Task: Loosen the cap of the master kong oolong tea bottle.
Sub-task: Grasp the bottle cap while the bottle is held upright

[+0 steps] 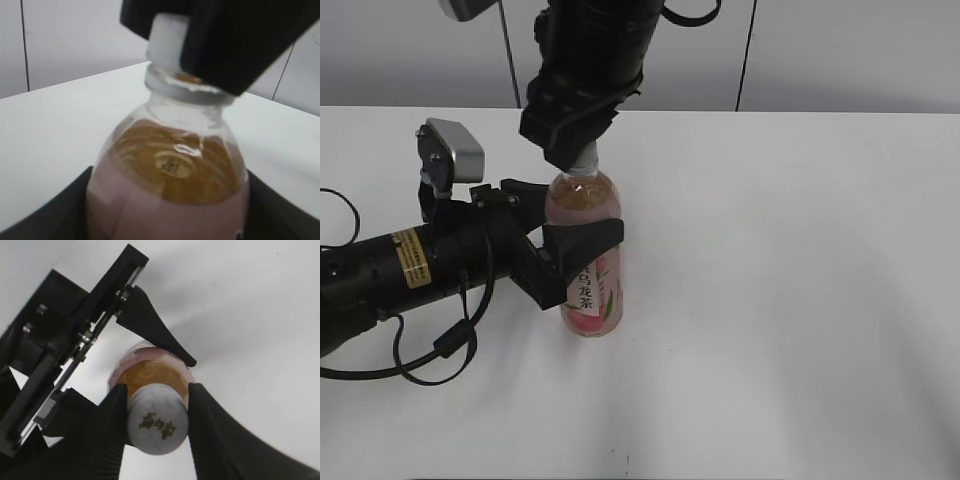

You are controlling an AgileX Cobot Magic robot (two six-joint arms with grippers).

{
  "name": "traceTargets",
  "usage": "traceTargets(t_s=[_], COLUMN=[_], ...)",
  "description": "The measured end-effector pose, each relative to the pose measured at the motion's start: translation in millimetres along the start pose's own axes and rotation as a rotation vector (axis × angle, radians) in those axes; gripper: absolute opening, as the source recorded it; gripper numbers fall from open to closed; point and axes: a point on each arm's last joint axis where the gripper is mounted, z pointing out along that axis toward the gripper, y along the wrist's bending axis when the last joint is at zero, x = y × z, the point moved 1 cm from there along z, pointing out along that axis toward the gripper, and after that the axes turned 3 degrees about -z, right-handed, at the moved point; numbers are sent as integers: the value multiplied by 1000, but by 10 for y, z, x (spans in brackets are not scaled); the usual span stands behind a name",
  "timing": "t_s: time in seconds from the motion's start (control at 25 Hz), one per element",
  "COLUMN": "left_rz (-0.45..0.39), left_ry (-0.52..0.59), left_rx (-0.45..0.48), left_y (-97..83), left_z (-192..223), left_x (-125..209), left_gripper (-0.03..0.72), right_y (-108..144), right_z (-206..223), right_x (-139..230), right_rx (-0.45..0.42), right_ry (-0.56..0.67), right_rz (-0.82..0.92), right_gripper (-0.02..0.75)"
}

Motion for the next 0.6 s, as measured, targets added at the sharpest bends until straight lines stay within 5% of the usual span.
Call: traceTargets(t_s=[0.6], left_rz=[0], left_ry=[0], left_rx=[0], left_y=[0], left_z=[0], left_x=[0], left_gripper=[468], right_y=[-8], right_z=[-9], right_x=[6], right_rx=[7], right_ry=[9], right_rz=[-468], right_gripper=[281])
